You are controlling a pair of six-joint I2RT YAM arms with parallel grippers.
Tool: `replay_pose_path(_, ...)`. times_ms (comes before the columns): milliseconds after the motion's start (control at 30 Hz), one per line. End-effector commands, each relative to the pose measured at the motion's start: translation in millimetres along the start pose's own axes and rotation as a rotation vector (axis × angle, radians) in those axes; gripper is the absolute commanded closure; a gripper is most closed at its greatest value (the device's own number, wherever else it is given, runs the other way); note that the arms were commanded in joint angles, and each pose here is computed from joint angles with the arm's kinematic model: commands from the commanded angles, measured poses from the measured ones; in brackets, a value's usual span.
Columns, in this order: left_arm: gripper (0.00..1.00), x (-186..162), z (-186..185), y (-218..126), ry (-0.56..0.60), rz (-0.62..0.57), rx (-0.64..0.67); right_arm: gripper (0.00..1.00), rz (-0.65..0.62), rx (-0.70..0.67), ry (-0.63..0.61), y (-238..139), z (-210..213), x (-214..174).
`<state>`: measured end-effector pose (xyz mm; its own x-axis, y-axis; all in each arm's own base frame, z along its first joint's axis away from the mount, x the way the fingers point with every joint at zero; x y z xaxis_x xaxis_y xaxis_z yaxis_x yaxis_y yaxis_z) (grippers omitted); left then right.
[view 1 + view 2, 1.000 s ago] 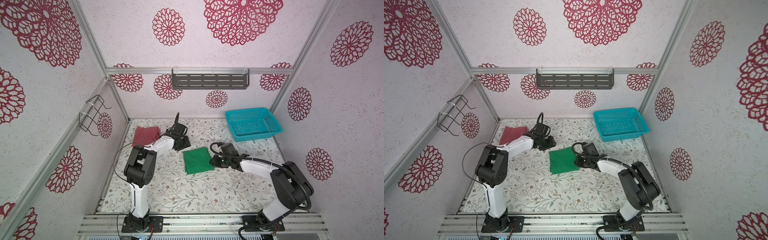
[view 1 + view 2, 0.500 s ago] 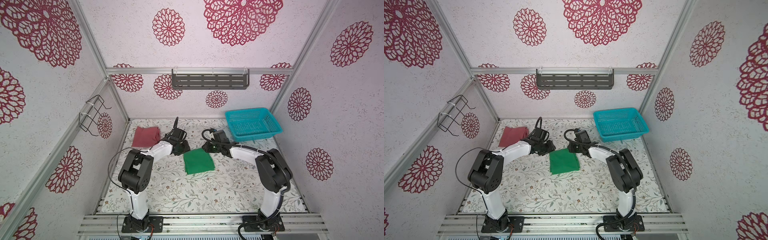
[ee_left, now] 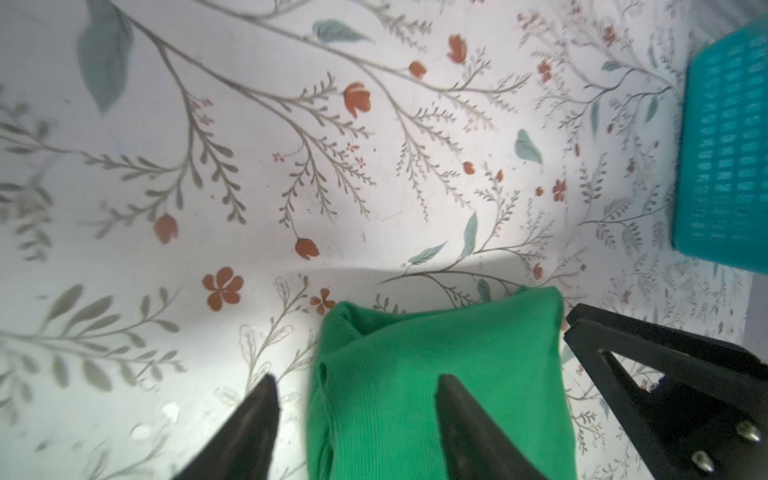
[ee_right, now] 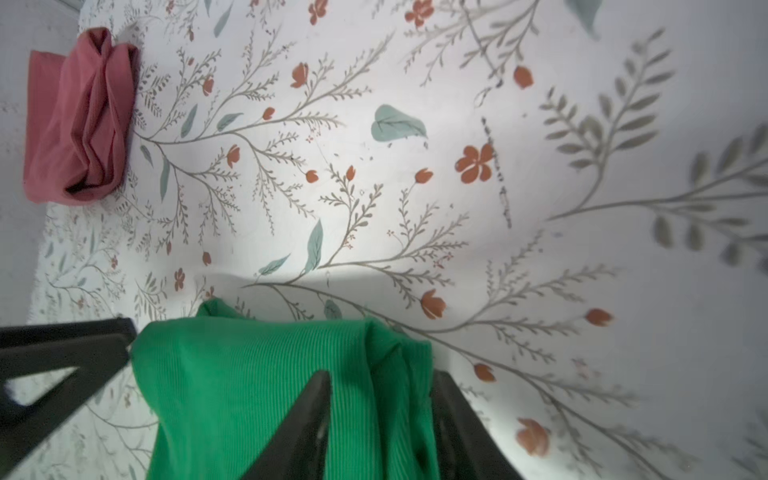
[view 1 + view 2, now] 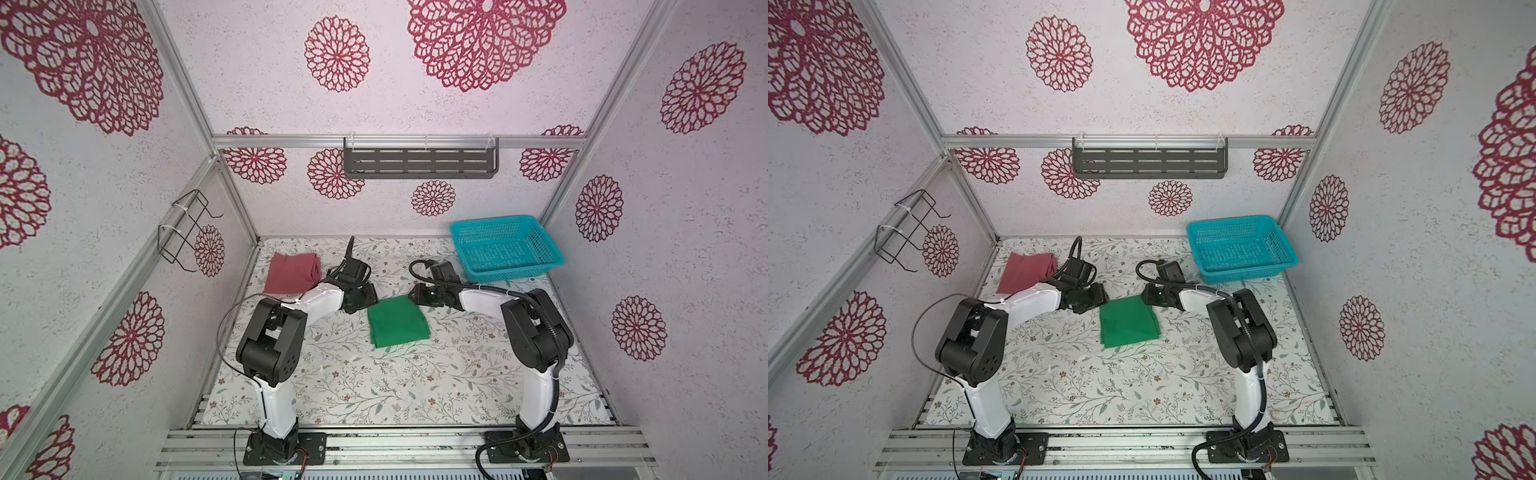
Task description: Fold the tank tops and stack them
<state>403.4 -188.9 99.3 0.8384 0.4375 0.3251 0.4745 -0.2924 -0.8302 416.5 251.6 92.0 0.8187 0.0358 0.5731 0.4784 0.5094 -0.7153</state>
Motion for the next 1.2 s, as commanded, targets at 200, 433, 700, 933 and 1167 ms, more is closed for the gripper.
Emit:
replay_pose_path(200, 0.15, -49, 11, -42, -0.091, 0.114, -0.154, 0.38, 0.151, 0.012, -0.078, -69, 6, -6)
replay_pose_path(433, 0.16, -76, 23, -31, -0.156, 0.166, -0.171, 0.36, 0.203, 0.015, -0.054, -70, 1, -31)
replay_pose_path(700, 0.18, -91, 36, -7, -0.203, 0.194, -0.128, 0.32, 0.237, 0.074, -0.045, -47, 4, -41)
replay_pose_path(933, 0.25, -94, 51, 14, -0.215, 0.149, -0.053, 0.32, 0.256, 0.122, -0.015, -28, 6, -46)
replay_pose_path(1167, 0.37, -106, 45, 25, -0.210, 0.178, -0.050, 0.32, 0.278, 0.139, -0.007, -23, 11, -56)
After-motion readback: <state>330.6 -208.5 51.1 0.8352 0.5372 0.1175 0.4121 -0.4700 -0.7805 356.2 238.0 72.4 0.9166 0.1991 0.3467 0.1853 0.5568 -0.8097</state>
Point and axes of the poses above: each gripper's point midway between its finger pads, its own y axis out along the fingers, its own z axis along the line the jaws close on, x = y × z, the point moved 3 cm from there along -y, back along the fingers, and after that the axes turned 7 degrees about -y, right-handed, at the moved point
